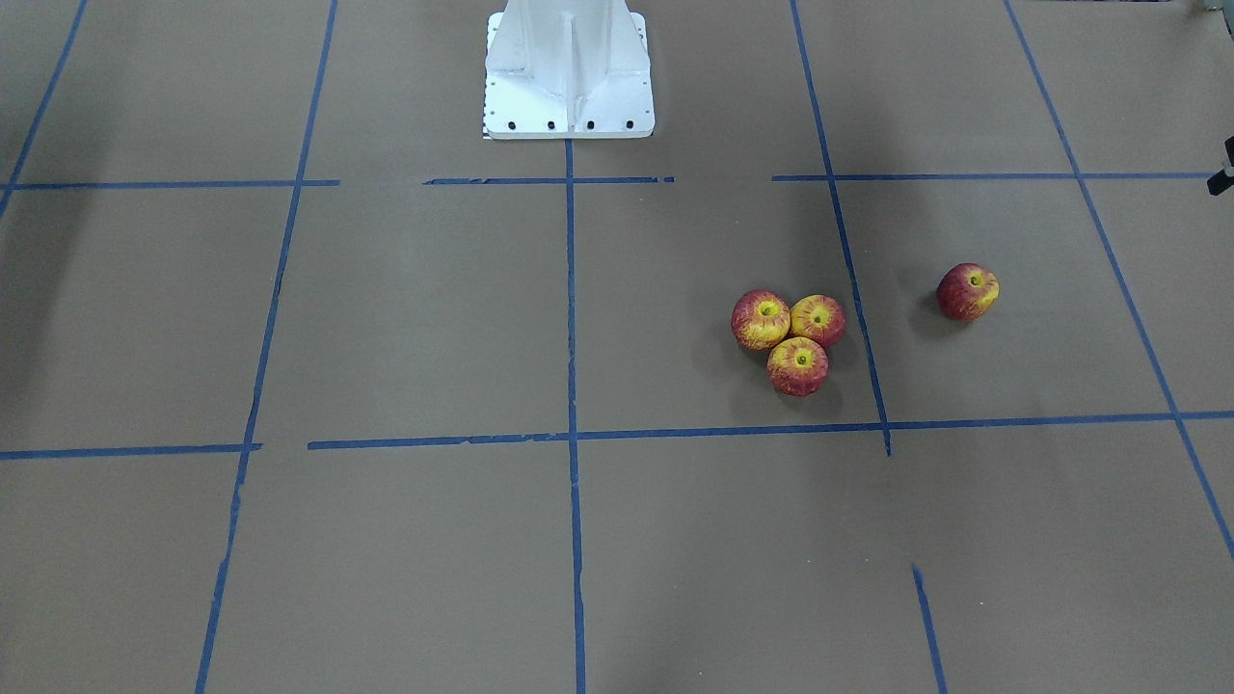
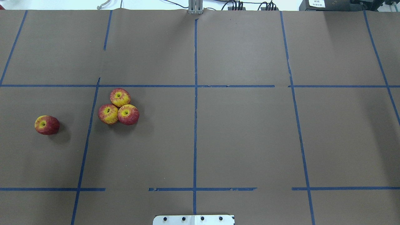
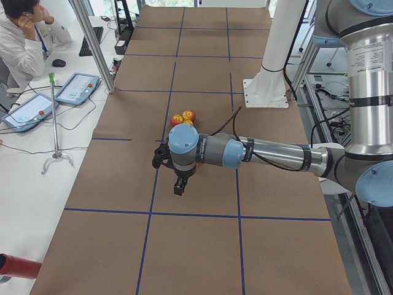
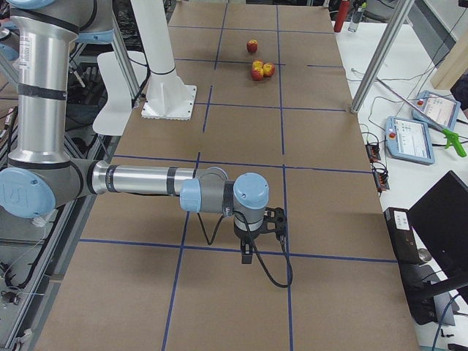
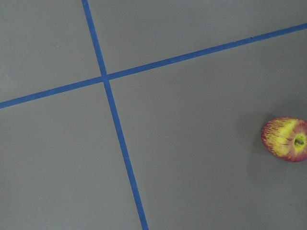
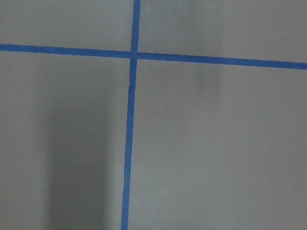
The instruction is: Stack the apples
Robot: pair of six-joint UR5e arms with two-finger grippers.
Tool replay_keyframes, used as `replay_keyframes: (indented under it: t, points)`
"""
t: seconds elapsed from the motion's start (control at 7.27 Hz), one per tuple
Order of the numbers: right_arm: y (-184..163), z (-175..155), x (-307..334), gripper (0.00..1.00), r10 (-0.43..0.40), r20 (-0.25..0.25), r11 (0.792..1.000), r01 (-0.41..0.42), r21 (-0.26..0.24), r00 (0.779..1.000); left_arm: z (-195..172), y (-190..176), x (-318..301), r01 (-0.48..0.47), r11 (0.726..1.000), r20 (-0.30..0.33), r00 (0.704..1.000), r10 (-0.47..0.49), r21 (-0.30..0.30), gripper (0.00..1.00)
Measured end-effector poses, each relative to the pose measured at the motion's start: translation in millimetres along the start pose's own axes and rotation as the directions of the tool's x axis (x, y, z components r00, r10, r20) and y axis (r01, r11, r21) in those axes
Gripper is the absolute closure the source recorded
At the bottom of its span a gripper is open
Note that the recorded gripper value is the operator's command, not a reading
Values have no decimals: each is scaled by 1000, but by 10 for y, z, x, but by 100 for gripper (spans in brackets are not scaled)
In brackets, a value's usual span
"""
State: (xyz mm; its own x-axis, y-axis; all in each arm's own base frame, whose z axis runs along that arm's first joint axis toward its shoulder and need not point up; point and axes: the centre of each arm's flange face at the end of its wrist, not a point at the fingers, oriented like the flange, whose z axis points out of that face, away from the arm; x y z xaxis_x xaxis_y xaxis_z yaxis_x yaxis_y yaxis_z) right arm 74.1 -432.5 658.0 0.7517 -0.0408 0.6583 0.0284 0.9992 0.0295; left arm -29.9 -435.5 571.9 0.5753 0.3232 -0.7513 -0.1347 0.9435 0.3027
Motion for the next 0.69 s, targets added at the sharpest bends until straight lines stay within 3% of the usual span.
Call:
replay_keyframes:
  t: [0.28,0.41,0.69]
  points:
    - [0,0,0,0,1,0,1000,-1,0,1000,113,-194,287,-61,996,-33,997,64,68,0]
    - [0,0,0,0,1,0,1000,-1,0,1000,328,-312,594,-5,997,-52,999,9,76,0]
    - [0,0,0,0,1,0,1000,-1,0,1000,940,-478,1215,127,988,-7,992,-126,93,0]
